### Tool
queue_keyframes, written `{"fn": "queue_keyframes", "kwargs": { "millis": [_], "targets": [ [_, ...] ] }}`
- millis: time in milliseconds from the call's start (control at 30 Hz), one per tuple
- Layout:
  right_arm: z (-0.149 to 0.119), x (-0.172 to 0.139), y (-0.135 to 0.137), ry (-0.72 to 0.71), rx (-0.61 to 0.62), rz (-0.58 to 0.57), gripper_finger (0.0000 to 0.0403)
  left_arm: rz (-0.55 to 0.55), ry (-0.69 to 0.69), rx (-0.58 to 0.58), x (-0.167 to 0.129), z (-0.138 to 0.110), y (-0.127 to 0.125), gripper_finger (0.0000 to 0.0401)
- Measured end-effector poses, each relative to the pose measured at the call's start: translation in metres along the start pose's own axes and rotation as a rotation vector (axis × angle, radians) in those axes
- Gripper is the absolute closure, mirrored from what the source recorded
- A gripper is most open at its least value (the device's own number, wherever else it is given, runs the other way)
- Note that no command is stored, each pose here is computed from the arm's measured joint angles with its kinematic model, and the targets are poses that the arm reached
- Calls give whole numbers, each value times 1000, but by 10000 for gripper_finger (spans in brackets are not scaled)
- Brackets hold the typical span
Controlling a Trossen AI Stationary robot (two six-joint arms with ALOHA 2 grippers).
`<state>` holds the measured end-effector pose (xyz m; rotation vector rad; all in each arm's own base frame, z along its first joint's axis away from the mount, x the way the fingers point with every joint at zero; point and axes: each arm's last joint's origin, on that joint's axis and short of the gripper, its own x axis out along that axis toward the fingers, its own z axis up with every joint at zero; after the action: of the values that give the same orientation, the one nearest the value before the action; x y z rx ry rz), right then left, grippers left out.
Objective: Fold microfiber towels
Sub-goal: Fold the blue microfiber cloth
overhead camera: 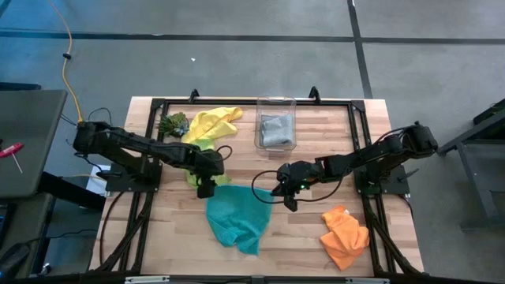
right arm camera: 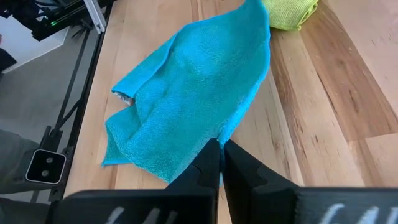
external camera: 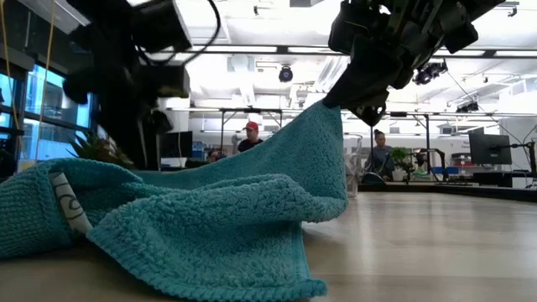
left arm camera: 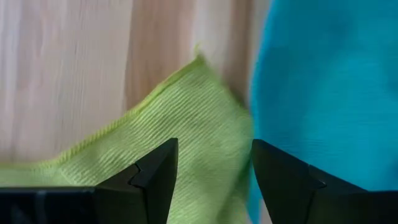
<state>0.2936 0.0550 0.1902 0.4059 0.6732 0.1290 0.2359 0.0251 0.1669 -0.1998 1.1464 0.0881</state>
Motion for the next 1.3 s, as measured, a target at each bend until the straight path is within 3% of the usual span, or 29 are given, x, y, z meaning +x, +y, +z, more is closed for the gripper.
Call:
{"fn": "queue_keyframes", "kwargs": {
  "millis": [233,500,933,1300],
  "targets": [
    [1,0,-1,-1,-2,-5,403,-179,-93,43,-22,-18,4,208],
    [0,0,-1,0,-5,-5,403,-158,-102,-41,-4,-52,9,208],
    [0,0,-2,0,3,-7,403,-175,-107,19,1,-55,-5,208],
    [0,0,-2,-1,3,-8,403,-121,-115,70,2,-56,-15,208]
  ]
}}
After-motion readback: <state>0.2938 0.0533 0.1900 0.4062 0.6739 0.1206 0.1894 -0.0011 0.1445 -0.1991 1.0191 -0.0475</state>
